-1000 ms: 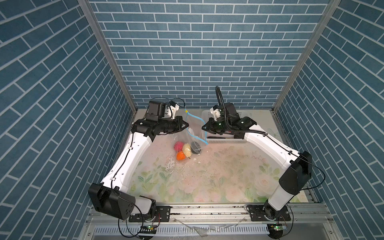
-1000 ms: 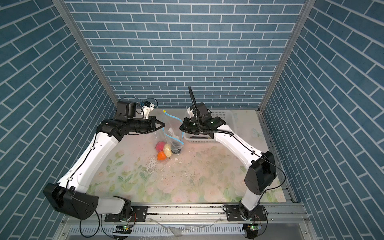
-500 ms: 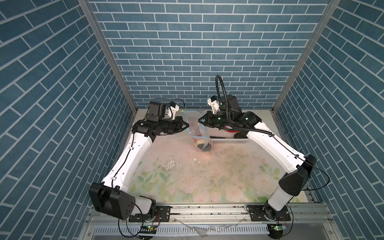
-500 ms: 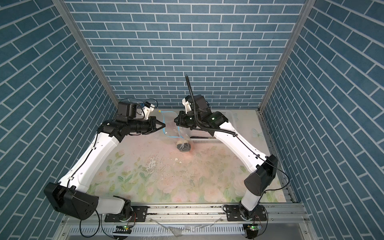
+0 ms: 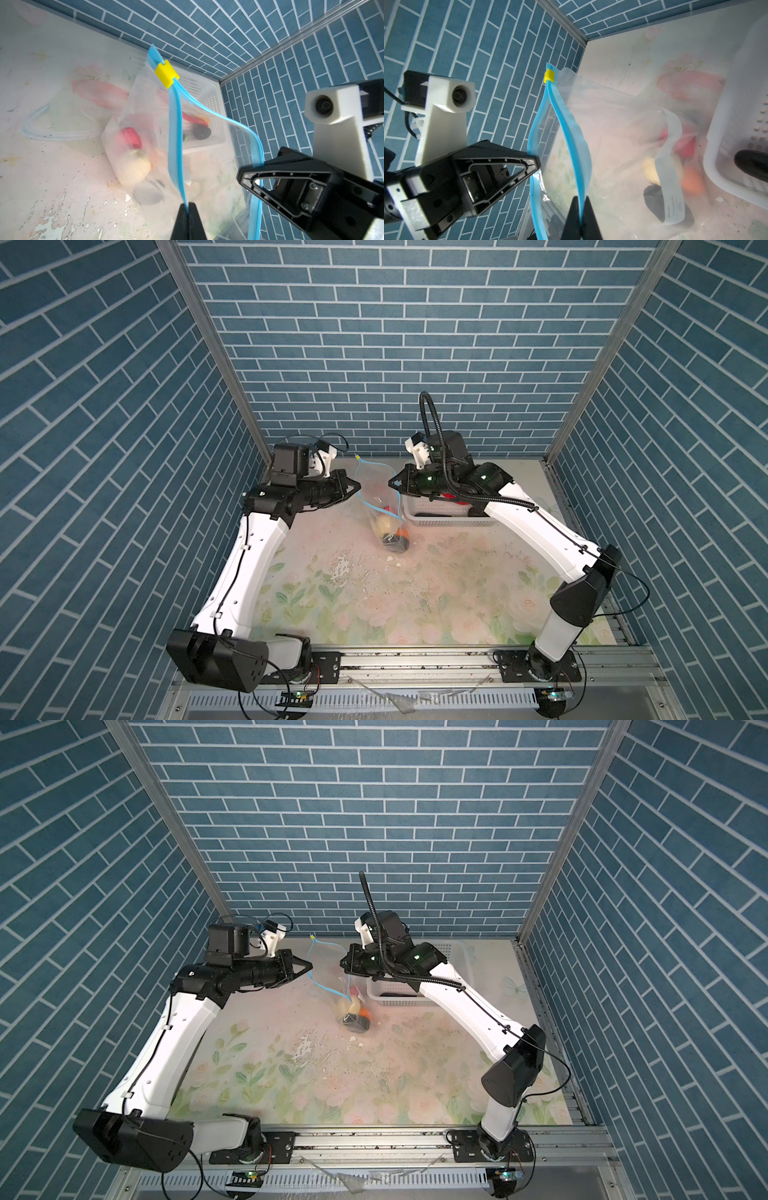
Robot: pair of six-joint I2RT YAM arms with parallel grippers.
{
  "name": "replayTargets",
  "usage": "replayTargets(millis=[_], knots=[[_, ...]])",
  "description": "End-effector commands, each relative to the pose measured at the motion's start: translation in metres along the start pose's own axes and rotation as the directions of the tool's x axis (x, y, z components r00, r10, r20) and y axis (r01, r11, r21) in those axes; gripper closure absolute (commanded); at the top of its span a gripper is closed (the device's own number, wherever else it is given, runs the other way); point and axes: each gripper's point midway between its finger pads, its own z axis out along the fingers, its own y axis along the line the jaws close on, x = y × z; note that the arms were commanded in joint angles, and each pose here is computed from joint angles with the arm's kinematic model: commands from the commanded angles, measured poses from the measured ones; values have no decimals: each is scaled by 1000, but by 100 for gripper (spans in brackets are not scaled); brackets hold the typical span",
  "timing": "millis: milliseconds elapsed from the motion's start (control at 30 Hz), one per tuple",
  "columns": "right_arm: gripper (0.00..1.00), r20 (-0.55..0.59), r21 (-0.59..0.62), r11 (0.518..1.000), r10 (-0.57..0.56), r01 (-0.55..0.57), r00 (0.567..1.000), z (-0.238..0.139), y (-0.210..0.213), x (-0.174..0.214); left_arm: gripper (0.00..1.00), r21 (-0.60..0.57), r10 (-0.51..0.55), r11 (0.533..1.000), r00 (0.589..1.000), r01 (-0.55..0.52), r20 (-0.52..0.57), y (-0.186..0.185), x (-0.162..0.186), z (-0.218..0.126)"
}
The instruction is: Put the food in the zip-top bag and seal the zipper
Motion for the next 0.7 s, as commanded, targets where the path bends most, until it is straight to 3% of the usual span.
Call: replayTargets(millis=[0, 300, 467, 667], knots=[[100, 17, -75, 997, -34, 35, 999, 1, 32, -7, 100, -7, 26, 1000, 999, -26, 42, -4, -8, -23], [100, 32, -140, 988, 65, -60, 997, 20, 38, -8, 99, -93, 69, 994, 993, -59, 100, 3, -15, -59], [100, 43, -115, 989, 100, -94, 994, 28, 16, -3, 98, -49, 18, 999, 998, -15, 61, 12, -13, -36], [100, 46, -86, 982, 170, -166, 984, 34, -21, 3, 98, -46, 40, 998, 998, -42, -44, 12, 1, 11]])
